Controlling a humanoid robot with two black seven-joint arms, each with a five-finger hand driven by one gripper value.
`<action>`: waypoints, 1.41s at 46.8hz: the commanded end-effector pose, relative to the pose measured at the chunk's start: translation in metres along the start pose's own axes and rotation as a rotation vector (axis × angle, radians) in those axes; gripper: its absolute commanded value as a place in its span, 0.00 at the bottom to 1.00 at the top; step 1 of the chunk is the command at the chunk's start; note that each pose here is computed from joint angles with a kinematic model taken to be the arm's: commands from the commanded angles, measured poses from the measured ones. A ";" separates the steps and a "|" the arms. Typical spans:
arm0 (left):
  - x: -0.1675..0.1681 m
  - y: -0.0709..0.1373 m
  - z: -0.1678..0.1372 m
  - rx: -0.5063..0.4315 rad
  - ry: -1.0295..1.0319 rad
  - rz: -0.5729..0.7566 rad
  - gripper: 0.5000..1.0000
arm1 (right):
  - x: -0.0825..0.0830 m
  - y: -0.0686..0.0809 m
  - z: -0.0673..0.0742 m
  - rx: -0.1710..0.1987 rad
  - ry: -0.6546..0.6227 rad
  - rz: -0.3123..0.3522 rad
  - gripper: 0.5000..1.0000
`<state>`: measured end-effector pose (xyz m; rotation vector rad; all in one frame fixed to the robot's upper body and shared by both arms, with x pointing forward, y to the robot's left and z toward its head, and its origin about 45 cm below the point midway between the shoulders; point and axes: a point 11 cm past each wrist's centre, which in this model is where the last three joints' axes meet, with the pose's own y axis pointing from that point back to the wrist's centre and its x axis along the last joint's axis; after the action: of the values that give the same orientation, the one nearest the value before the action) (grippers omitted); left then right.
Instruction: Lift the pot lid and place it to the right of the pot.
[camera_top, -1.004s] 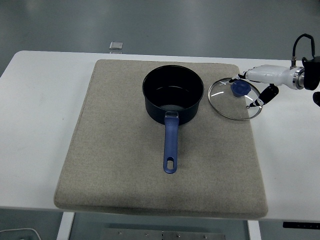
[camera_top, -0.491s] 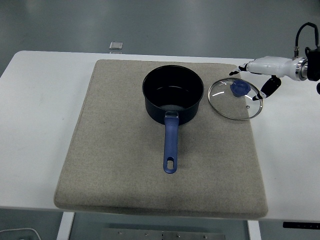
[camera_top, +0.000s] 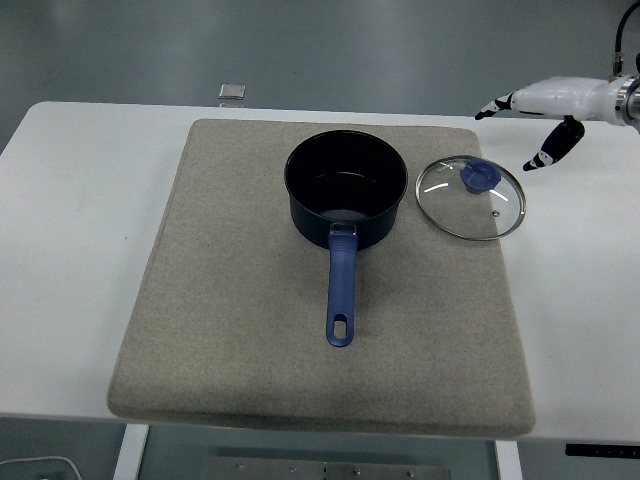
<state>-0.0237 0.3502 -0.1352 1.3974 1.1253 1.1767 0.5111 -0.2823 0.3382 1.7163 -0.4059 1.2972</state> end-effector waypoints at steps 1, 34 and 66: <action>0.000 0.000 0.001 -0.002 0.000 0.000 1.00 | 0.014 -0.002 -0.007 0.014 0.012 0.031 0.82; 0.002 0.000 0.000 0.001 0.001 0.006 1.00 | 0.092 0.002 -0.044 0.227 -0.459 0.517 0.82; 0.003 0.000 0.000 0.001 0.001 0.008 1.00 | 0.049 -0.023 -0.047 0.261 -0.788 0.565 0.82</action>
<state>-0.0238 0.3525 -0.1348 1.4023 1.1226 1.1815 0.5190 -0.2200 0.3770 2.4067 -1.2825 1.0333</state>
